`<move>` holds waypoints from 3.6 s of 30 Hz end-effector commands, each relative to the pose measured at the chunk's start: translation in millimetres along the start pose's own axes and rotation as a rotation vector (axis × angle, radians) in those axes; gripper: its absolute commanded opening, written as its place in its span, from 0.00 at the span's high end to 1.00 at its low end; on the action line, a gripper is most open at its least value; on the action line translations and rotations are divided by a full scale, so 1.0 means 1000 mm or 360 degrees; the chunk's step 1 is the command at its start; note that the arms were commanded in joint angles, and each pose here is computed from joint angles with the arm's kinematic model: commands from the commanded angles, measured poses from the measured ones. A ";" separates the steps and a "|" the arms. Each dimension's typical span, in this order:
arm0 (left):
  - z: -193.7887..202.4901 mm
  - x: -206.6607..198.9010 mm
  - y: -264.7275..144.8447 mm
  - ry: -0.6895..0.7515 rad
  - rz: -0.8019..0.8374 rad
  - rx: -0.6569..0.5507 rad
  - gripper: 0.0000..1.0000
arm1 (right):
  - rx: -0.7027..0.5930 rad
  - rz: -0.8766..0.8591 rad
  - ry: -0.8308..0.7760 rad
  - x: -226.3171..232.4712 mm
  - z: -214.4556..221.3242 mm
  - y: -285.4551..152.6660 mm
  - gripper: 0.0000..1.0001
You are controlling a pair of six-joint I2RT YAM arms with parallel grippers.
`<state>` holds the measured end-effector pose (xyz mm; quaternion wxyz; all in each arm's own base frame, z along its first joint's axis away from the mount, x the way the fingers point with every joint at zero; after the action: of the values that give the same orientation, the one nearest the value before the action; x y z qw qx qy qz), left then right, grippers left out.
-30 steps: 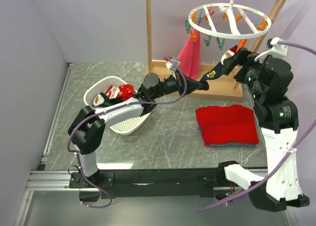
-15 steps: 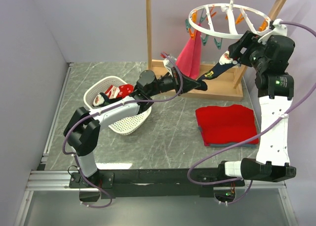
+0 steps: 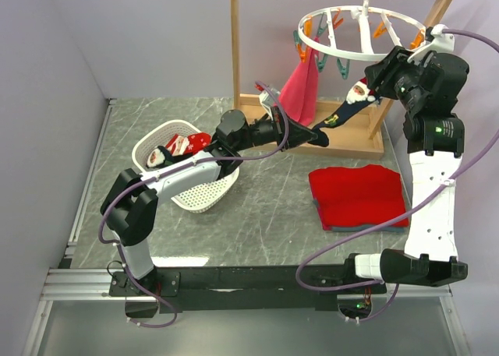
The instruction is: Remove the socks clipped to the hanger
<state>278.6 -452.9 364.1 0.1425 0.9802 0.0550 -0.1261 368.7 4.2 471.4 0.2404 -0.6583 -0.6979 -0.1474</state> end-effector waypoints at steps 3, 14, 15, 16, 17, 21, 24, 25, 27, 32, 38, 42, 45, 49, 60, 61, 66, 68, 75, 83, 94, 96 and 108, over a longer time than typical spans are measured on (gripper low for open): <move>-0.036 -0.022 0.000 0.0042 0.0090 -0.0078 0.99 | -0.0128 -0.0055 -0.0061 0.011 -0.026 0.000 0.45; -0.035 -0.023 0.000 0.0013 0.0081 -0.0039 0.99 | -0.0103 -0.0086 -0.0045 0.011 -0.021 0.011 0.95; -0.034 -0.022 0.000 0.0016 0.0078 -0.0034 0.99 | -0.0103 -0.0083 -0.0046 0.011 -0.021 0.012 1.00; -0.032 -0.021 -0.001 0.0009 0.0070 -0.0022 0.99 | -0.0102 -0.0074 -0.0048 0.009 -0.020 0.013 1.00; -0.031 -0.020 -0.001 0.0002 0.0061 -0.0016 0.99 | -0.0101 -0.0062 -0.0048 0.007 -0.020 0.015 1.00; -0.021 -0.017 -0.008 -0.0068 0.0034 0.0052 0.99 | -0.0087 -0.0025 -0.0058 0.001 -0.017 0.019 1.00; -0.011 -0.013 -0.021 -0.0121 -0.0039 0.0122 0.99 | -0.0084 -0.0020 -0.0067 -0.001 -0.015 0.020 1.00; -0.005 -0.006 -0.029 -0.0143 -0.0096 0.0148 0.99 | -0.0072 -0.0022 -0.0063 -0.002 -0.012 0.021 1.00; -0.005 -0.005 -0.042 -0.0171 -0.0175 0.0193 0.99 | -0.0078 -0.0045 -0.0062 0.000 -0.012 0.021 1.00; -0.004 0.020 -0.094 -0.0292 -0.0476 0.0322 0.99 | -0.0077 -0.0056 -0.0065 0.001 -0.011 0.020 1.00; -0.027 0.044 -0.183 -0.0469 -0.0770 0.0231 0.99 | -0.0079 -0.0112 -0.0036 0.003 -0.013 0.018 1.00; -0.053 0.058 -0.236 -0.0432 -0.1023 0.0193 0.99 | -0.0068 -0.0156 0.0003 0.005 -0.013 0.017 1.00; -0.075 0.069 -0.273 -0.0453 -0.1197 0.0148 0.99 | -0.0067 -0.0188 0.0015 0.007 -0.014 0.015 1.00; -0.100 0.097 -0.339 -0.0510 -0.1484 -0.0005 0.99 | -0.0063 -0.0172 0.0024 0.002 -0.014 0.016 1.00; -0.132 0.155 -0.399 -0.0596 -0.1655 -0.0170 0.99 | -0.0034 -0.0218 0.0055 0.006 -0.008 0.017 1.00; -0.133 0.161 -0.401 -0.0591 -0.1666 -0.0174 0.99 | -0.0033 -0.0220 0.0055 0.006 -0.008 0.017 1.00; -0.139 0.176 -0.392 -0.0680 -0.1527 -0.0168 0.99 | -0.0027 -0.0232 0.0063 0.007 -0.007 0.017 1.00; -0.130 0.187 -0.398 -0.0738 -0.1559 -0.0141 0.99 | -0.0025 -0.0231 0.0064 0.007 -0.006 0.017 1.00; -0.089 0.203 -0.401 -0.0861 -0.1566 -0.0074 0.99 | -0.0019 -0.0236 0.0072 0.007 -0.005 0.016 1.00; -0.056 0.207 -0.385 -0.0948 -0.1526 -0.0046 0.99 | -0.0009 -0.0250 0.0078 0.008 -0.003 0.017 1.00; -0.108 0.239 -0.357 -0.0853 -0.1467 -0.0100 0.99 | -0.0008 -0.0247 0.0079 0.008 -0.003 0.016 1.00; -0.105 0.239 -0.356 -0.0870 -0.1457 -0.0093 0.99 | -0.0009 -0.0250 0.0080 0.008 -0.003 0.016 1.00; 0.005 0.193 -0.378 -0.1103 -0.1564 -0.0004 0.97 | 0.0005 -0.0269 0.0117 0.011 0.000 0.014 0.97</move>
<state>431.2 -71.6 201.0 0.0679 0.7239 0.4565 -0.5127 391.1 10.8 456.7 0.2735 -0.6034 -0.7299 -0.1684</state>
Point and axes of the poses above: each gripper's point midway between its finger pads, its own y axis out along the fingers, its own x axis along the line the jaws close on, z = x × y, the point moved 1 cm from there along -y, back along the fingers, and after that the axes turned 14 degrees about y, right-handed, at the moved point
